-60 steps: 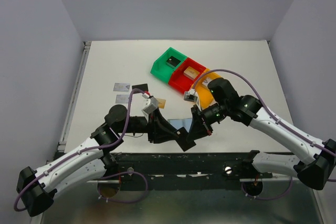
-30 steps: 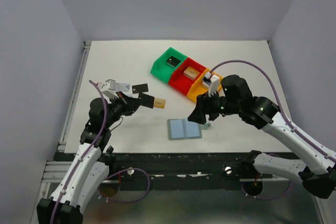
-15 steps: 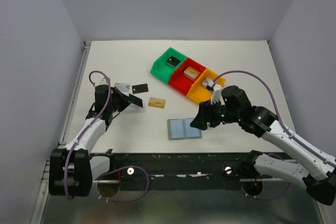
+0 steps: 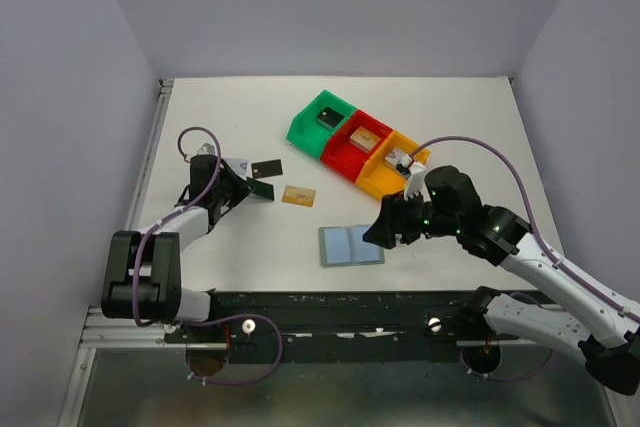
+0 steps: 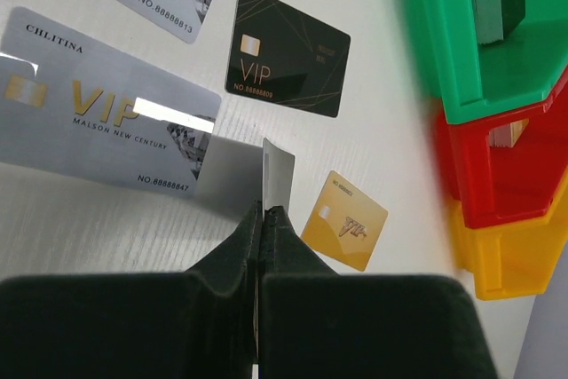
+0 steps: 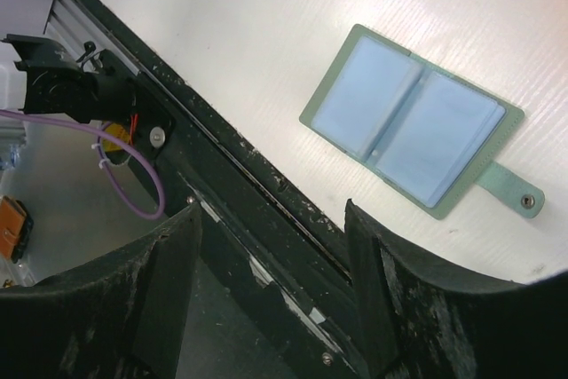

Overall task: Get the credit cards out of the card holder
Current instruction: Place the credit card at the center of the board.

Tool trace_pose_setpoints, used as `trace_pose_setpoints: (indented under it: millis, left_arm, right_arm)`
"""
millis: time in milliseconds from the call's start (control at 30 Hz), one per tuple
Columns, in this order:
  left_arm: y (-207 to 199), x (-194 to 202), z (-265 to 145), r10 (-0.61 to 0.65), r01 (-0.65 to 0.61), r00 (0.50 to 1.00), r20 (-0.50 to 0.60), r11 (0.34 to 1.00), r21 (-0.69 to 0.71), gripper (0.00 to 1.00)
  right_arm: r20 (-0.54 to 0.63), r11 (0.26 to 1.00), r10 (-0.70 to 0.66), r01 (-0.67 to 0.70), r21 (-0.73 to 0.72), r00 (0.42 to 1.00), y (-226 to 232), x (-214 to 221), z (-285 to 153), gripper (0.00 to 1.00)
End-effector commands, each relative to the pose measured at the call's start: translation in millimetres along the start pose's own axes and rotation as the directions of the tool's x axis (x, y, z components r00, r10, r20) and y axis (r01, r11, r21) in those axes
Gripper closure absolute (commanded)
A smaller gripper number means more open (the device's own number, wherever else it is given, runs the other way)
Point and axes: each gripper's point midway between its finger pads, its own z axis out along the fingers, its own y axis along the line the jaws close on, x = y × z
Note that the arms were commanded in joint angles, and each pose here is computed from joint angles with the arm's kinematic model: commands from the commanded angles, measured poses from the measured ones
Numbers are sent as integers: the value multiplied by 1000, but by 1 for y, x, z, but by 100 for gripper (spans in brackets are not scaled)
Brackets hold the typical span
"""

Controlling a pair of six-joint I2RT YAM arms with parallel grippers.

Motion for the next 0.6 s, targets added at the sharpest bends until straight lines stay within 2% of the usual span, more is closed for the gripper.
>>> trace_pose_setpoints:
  millis: [0, 567]
  left_arm:
    - [-7, -20, 11, 30, -31, 997, 64, 999, 22, 100]
    - [-9, 10, 30, 103, -102, 995, -14, 994, 47, 100]
  right_arm:
    - [26, 1000, -4, 4, 9, 1000, -2, -3, 0, 27]
    - [20, 998, -40, 39, 48, 999, -11, -2, 3, 27]
